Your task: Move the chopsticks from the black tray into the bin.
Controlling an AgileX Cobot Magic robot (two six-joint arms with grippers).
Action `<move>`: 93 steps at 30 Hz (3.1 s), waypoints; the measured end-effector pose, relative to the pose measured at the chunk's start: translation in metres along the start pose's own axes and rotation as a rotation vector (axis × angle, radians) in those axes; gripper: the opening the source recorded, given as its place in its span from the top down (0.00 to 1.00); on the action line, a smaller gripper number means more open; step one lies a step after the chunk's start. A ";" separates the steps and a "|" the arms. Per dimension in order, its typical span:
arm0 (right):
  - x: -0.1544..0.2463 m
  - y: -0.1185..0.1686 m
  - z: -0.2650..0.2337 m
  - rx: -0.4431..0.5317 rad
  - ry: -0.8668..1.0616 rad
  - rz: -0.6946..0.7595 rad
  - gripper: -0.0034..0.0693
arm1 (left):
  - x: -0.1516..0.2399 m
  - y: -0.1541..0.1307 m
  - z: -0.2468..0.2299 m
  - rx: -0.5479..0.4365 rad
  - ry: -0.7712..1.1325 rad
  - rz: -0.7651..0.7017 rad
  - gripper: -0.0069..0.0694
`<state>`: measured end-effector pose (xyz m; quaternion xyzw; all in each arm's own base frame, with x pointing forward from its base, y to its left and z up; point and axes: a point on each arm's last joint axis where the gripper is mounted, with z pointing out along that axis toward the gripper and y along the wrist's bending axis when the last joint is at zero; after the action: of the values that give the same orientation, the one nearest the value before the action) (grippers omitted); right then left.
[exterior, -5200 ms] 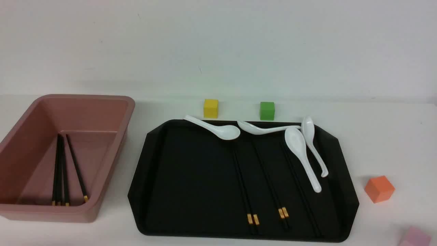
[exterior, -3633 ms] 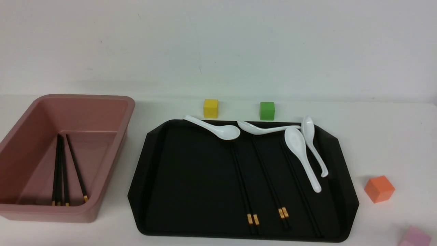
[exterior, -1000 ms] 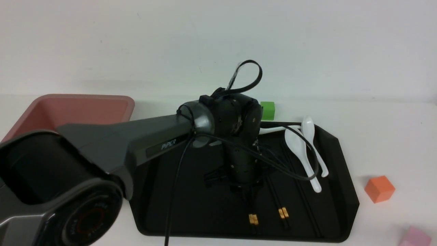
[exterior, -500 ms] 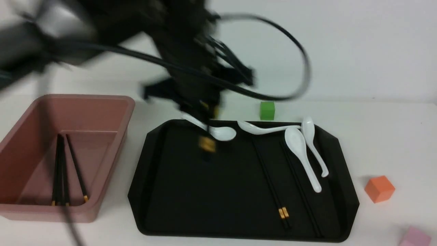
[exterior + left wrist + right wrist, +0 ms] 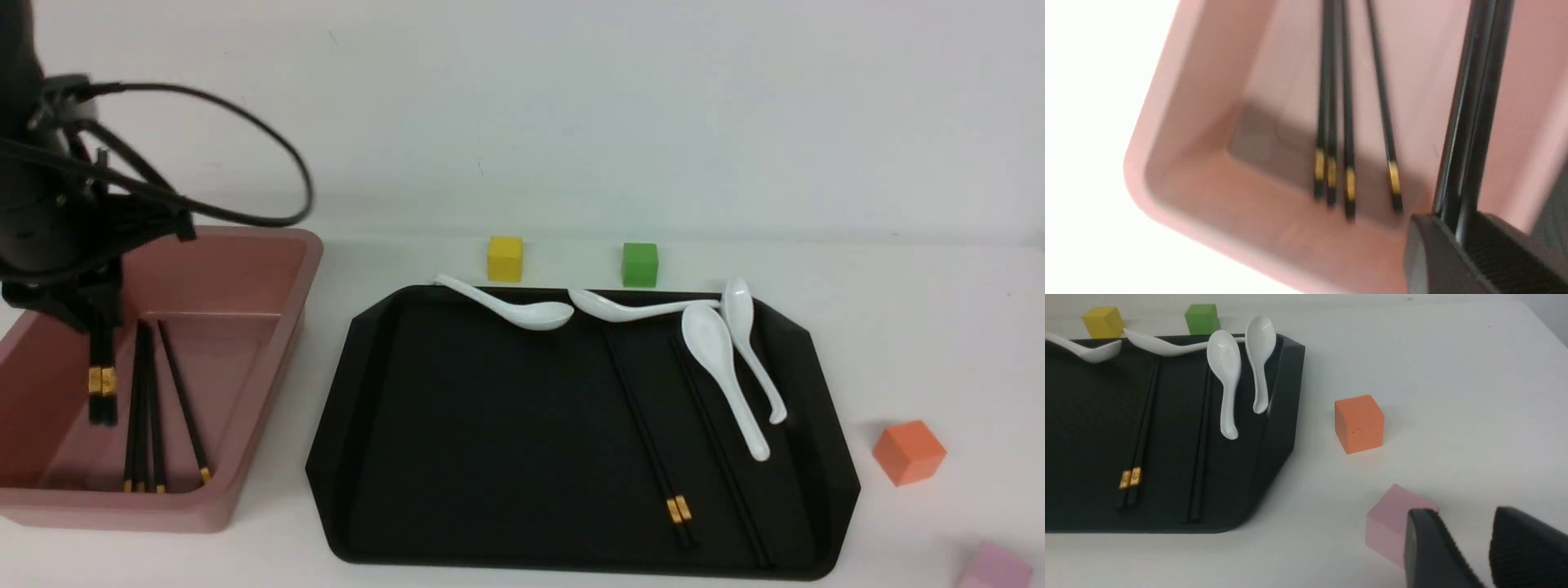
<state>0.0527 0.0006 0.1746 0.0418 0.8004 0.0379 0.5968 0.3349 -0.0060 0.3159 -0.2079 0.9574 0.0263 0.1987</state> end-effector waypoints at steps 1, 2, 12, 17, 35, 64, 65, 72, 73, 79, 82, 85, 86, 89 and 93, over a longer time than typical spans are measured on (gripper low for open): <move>0.000 0.000 0.000 0.000 0.000 0.000 0.62 | -0.004 0.002 0.007 0.001 -0.007 -0.010 0.77; 0.000 0.000 0.000 0.000 0.000 0.000 0.62 | -0.007 0.002 0.014 0.000 -0.008 -0.014 0.77; 0.000 0.000 0.000 0.000 0.000 0.000 0.62 | -0.006 -0.004 0.066 -0.052 0.108 -0.003 0.65; 0.000 0.000 0.000 0.000 0.000 0.000 0.62 | -0.006 -0.004 0.058 -0.065 0.165 -0.019 0.61; 0.000 0.000 0.000 0.000 0.000 0.000 0.62 | 0.050 0.034 -0.090 0.147 -0.040 0.155 0.93; 0.000 0.000 0.000 0.000 0.000 0.000 0.62 | 0.247 0.093 -0.077 0.680 -0.578 0.113 0.93; 0.000 0.000 0.000 0.000 0.000 0.000 0.62 | 0.247 0.093 -0.077 0.675 -0.581 0.120 0.93; 0.000 0.000 0.000 0.000 0.000 0.000 0.62 | 0.245 0.096 -0.075 0.621 -0.617 0.176 0.93; 0.000 0.000 0.000 0.000 0.000 0.000 0.62 | 0.245 0.097 -0.075 0.607 -0.622 0.187 0.93; 0.000 0.000 0.000 0.000 0.000 0.000 0.62 | 0.249 0.099 -0.068 0.589 -0.627 0.194 0.93; 0.000 0.000 0.000 0.000 0.000 0.000 0.62 | 0.256 0.102 -0.058 0.576 -0.648 0.191 0.93; 0.000 0.000 0.000 0.000 0.000 0.000 0.62 | 0.270 0.109 -0.035 0.556 -0.693 0.167 0.93; 0.000 0.000 0.000 0.000 0.000 0.000 0.62 | 0.274 0.110 -0.030 0.554 -0.718 0.159 0.93; 0.000 0.000 0.000 0.000 0.000 0.000 0.62 | 0.285 0.115 -0.008 0.539 -0.752 0.133 0.92; 0.000 0.000 0.000 0.000 0.000 0.000 0.62 | 0.292 0.118 0.012 0.513 -0.735 0.115 0.92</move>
<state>0.0527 0.0006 0.1746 0.0418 0.8004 0.0379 0.5968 0.0479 -0.0100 0.1865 -0.0750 0.8088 -0.1289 0.5688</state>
